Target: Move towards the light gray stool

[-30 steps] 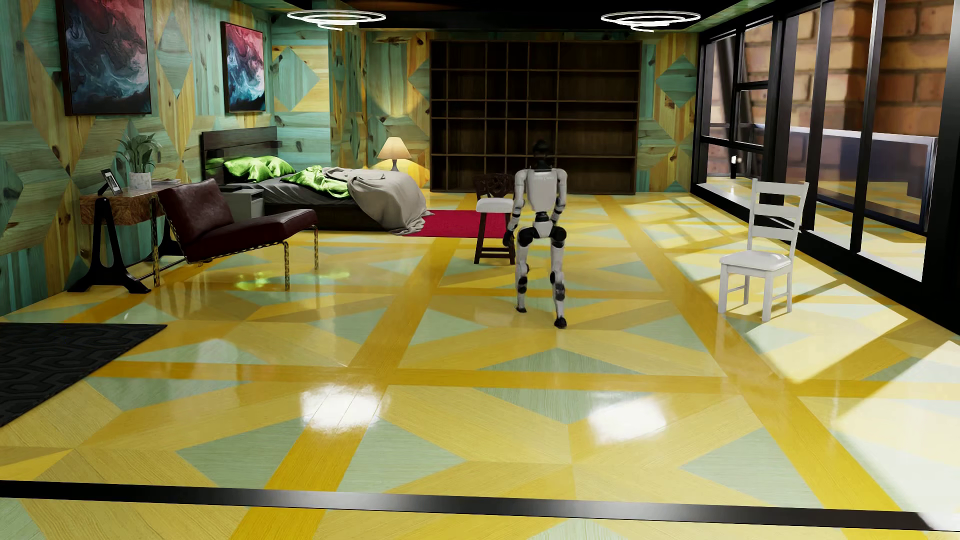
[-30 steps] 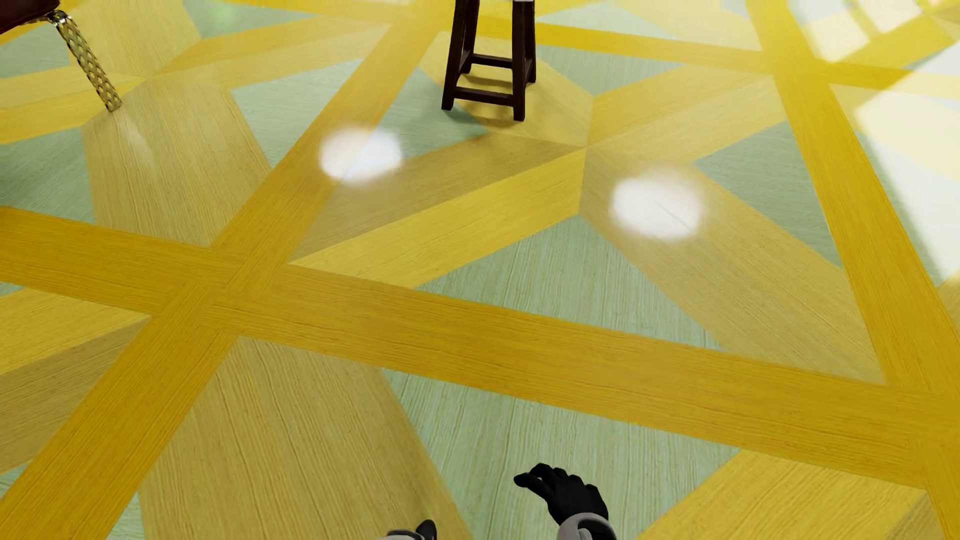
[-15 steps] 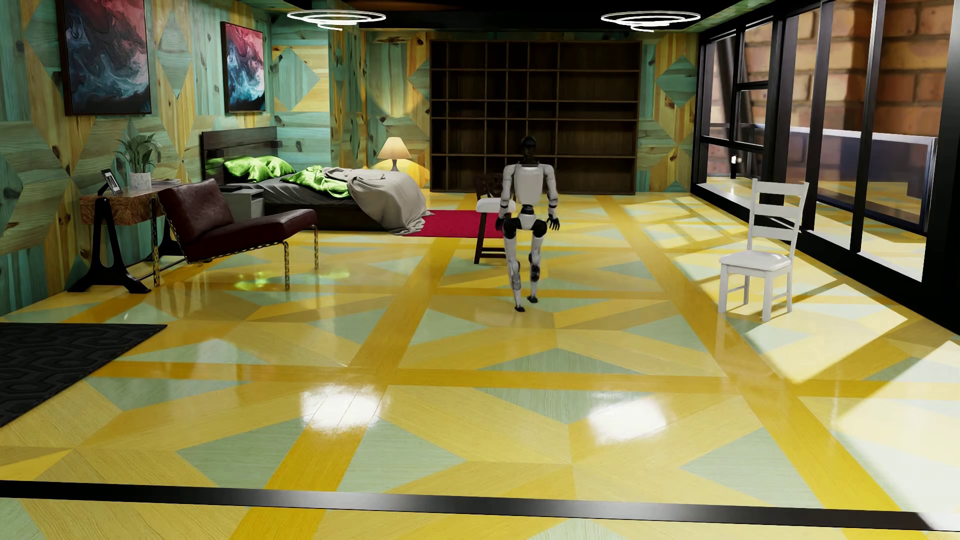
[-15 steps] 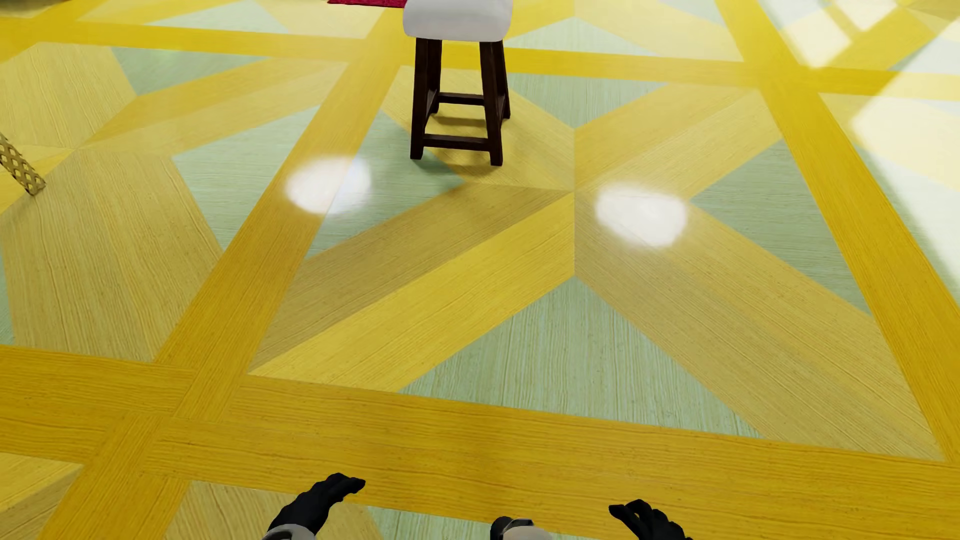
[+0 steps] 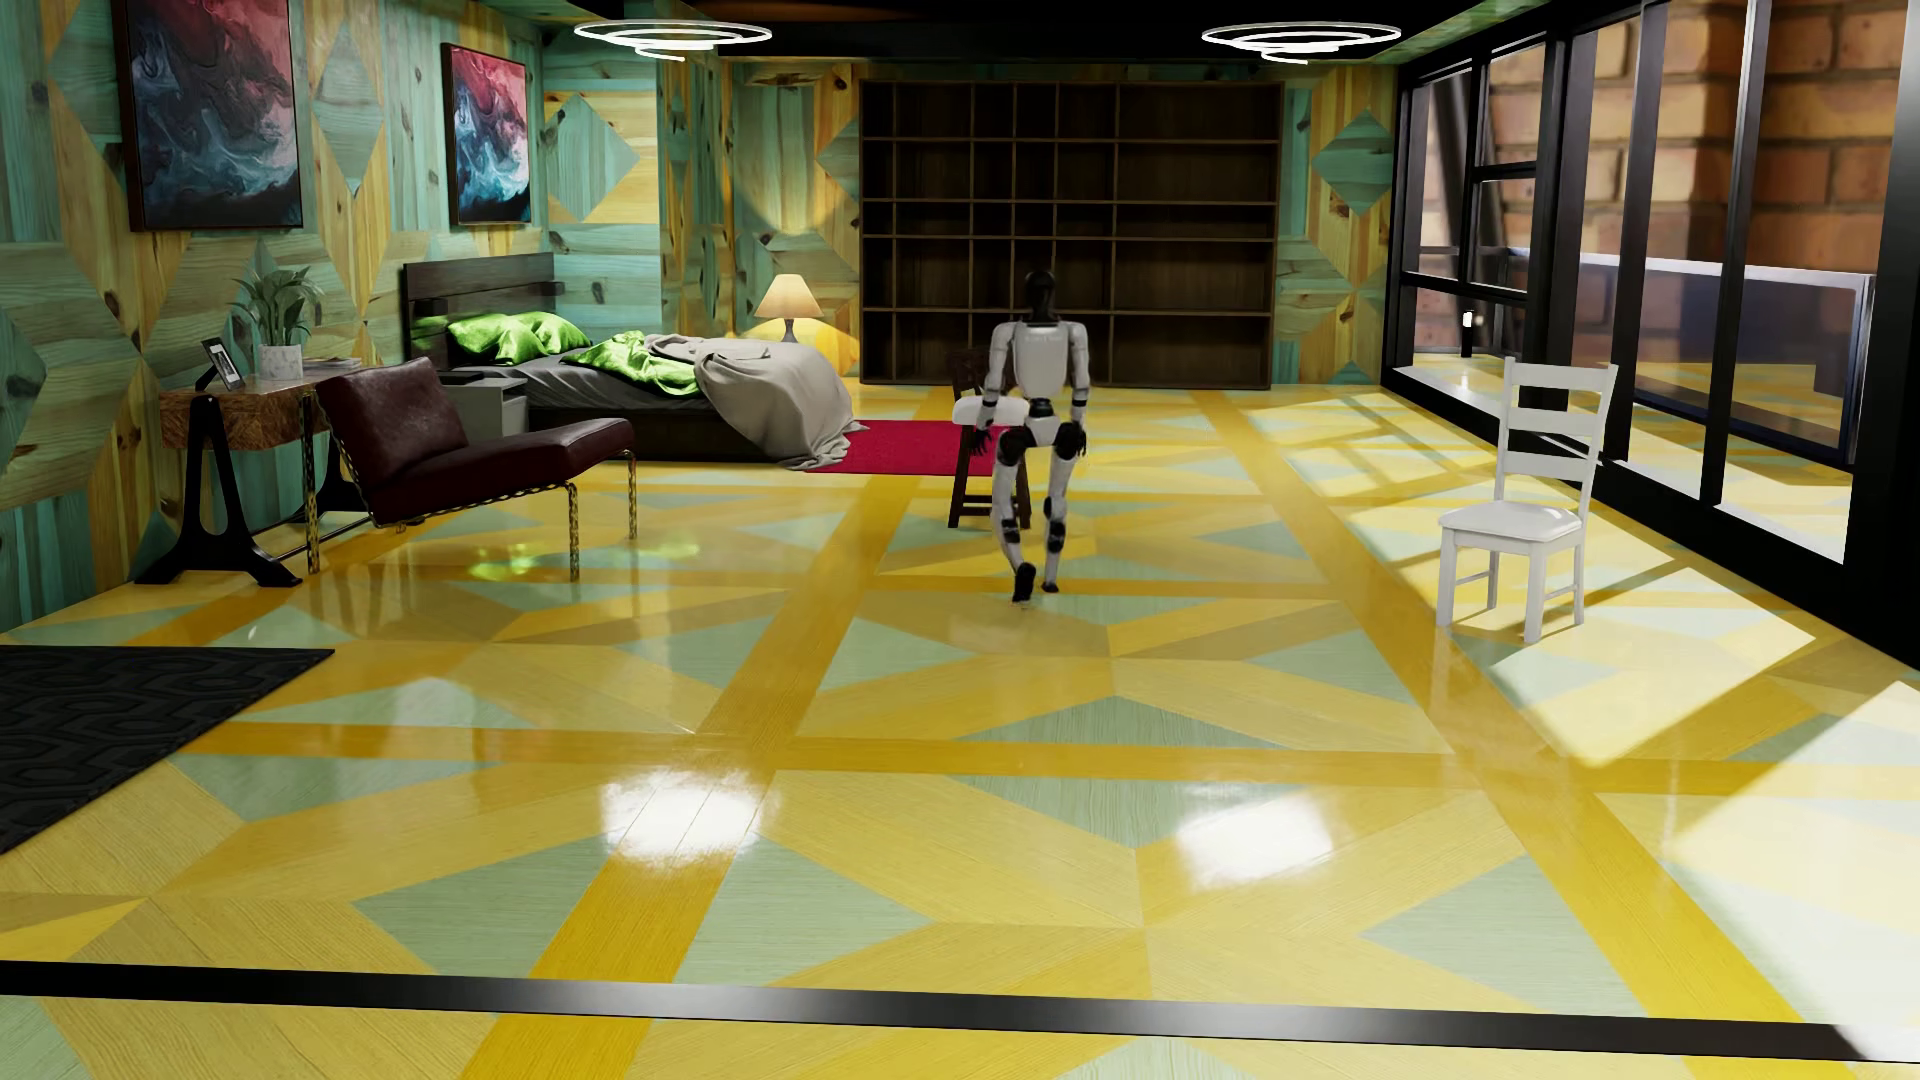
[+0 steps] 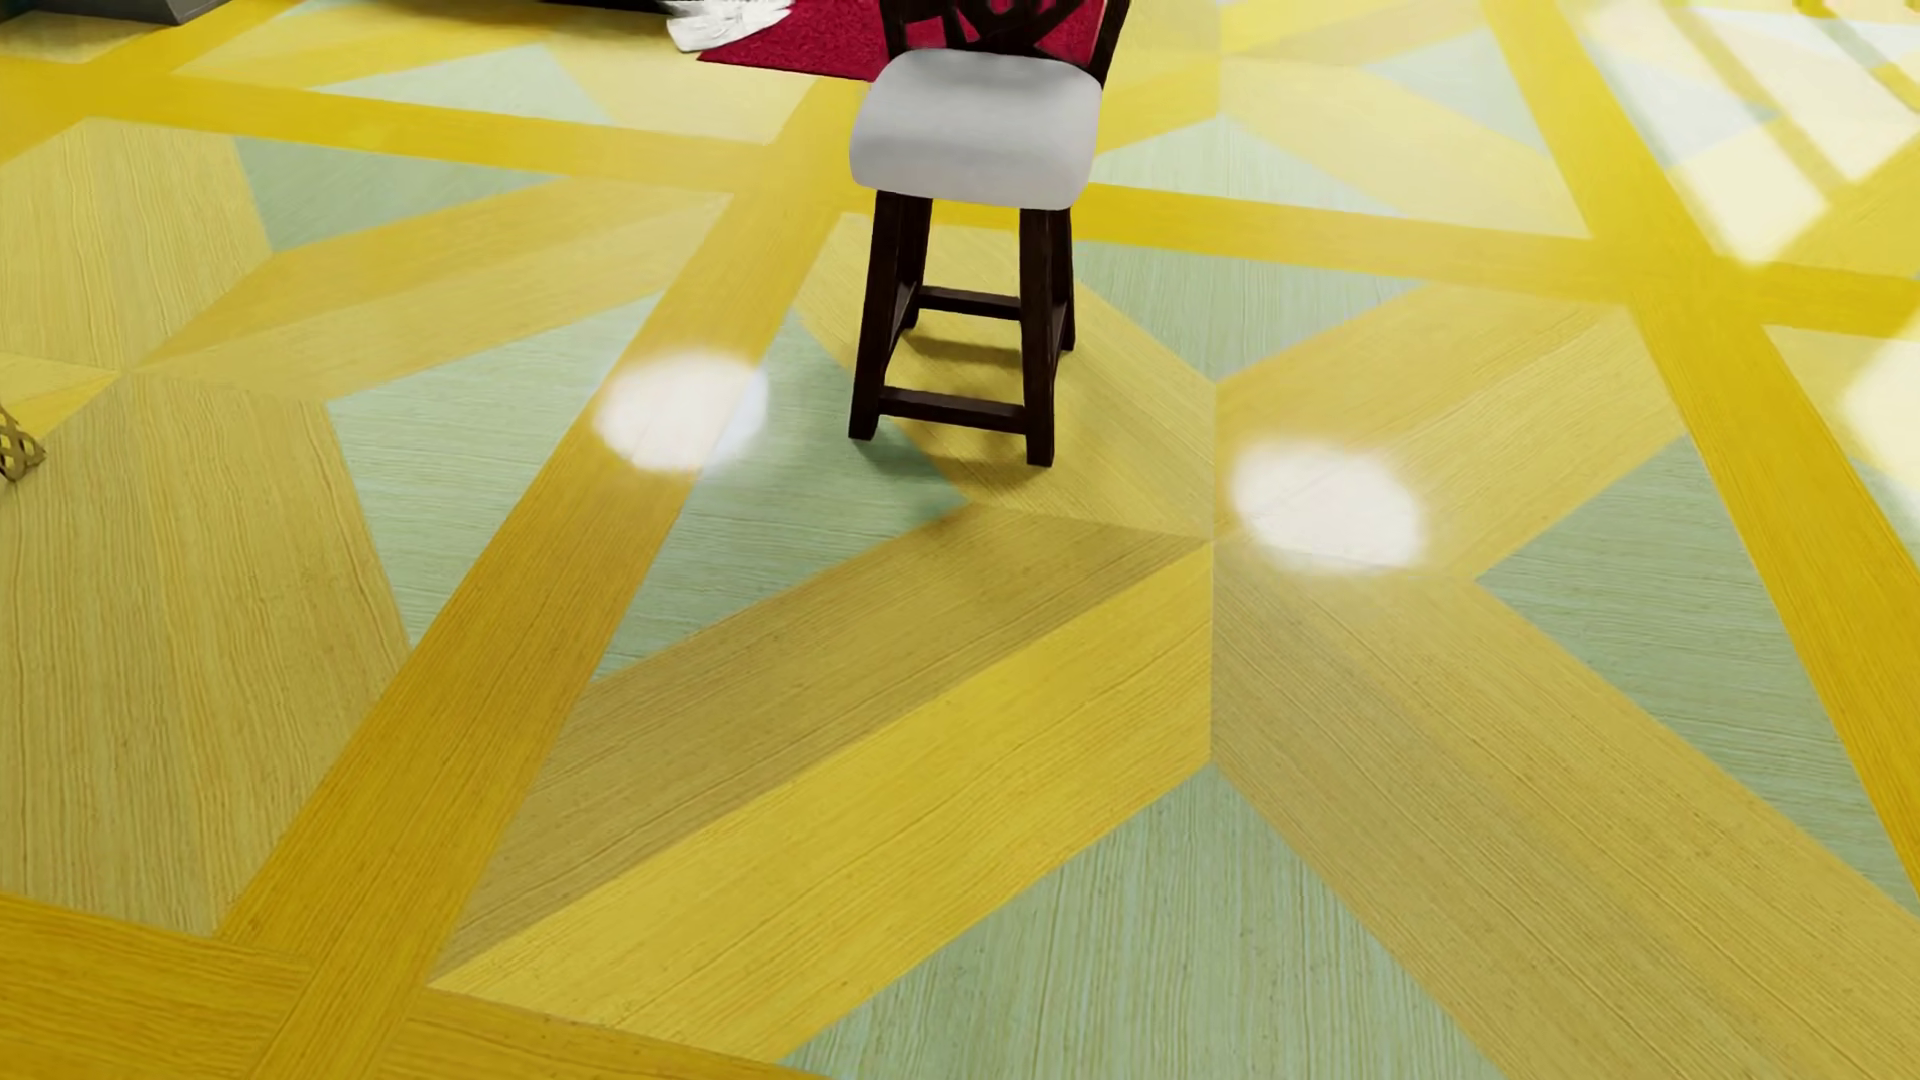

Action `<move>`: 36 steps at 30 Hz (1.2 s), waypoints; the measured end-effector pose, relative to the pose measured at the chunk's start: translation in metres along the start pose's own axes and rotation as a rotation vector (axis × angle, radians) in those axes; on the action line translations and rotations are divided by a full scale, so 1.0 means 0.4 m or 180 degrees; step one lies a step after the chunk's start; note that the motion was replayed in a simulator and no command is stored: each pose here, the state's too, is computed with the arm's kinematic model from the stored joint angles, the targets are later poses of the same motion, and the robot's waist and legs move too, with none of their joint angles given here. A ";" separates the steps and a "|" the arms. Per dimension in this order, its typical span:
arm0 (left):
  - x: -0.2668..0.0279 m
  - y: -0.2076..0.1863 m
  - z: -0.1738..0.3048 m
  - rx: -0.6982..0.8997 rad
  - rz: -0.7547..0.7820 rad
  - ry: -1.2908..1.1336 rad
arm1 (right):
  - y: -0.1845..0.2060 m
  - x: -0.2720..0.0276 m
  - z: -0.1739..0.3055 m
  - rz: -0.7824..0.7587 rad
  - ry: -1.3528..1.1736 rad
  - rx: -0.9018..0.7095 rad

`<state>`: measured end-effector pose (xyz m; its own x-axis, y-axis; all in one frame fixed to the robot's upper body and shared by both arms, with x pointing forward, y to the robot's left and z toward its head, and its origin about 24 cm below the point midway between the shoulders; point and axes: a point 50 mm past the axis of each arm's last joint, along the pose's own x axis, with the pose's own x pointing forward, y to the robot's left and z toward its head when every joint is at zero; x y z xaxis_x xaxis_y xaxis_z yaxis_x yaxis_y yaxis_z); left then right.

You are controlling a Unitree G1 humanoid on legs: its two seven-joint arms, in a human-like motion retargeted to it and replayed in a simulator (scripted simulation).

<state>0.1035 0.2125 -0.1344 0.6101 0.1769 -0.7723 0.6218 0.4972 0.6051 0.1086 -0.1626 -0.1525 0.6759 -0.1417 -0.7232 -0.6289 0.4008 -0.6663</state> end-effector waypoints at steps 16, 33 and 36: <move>-0.018 -0.072 -0.008 -0.0541 -0.0163 0.0511 | -0.098 0.048 0.117 -0.0293 -0.0465 0.0084; 0.045 0.046 0.186 -0.0309 0.0272 -0.0487 | -0.022 -0.021 -0.097 0.0037 0.0470 0.0305; 0.048 0.025 0.169 -0.0372 0.0209 -0.0250 | 0.017 -0.028 -0.084 0.0345 0.0498 0.0290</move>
<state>0.1547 0.1635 -0.1303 0.6870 0.1475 -0.7115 0.5207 0.5830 0.6237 0.0840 -0.1887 -0.1549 0.5338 -0.2291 -0.8140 -0.6526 0.5005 -0.5689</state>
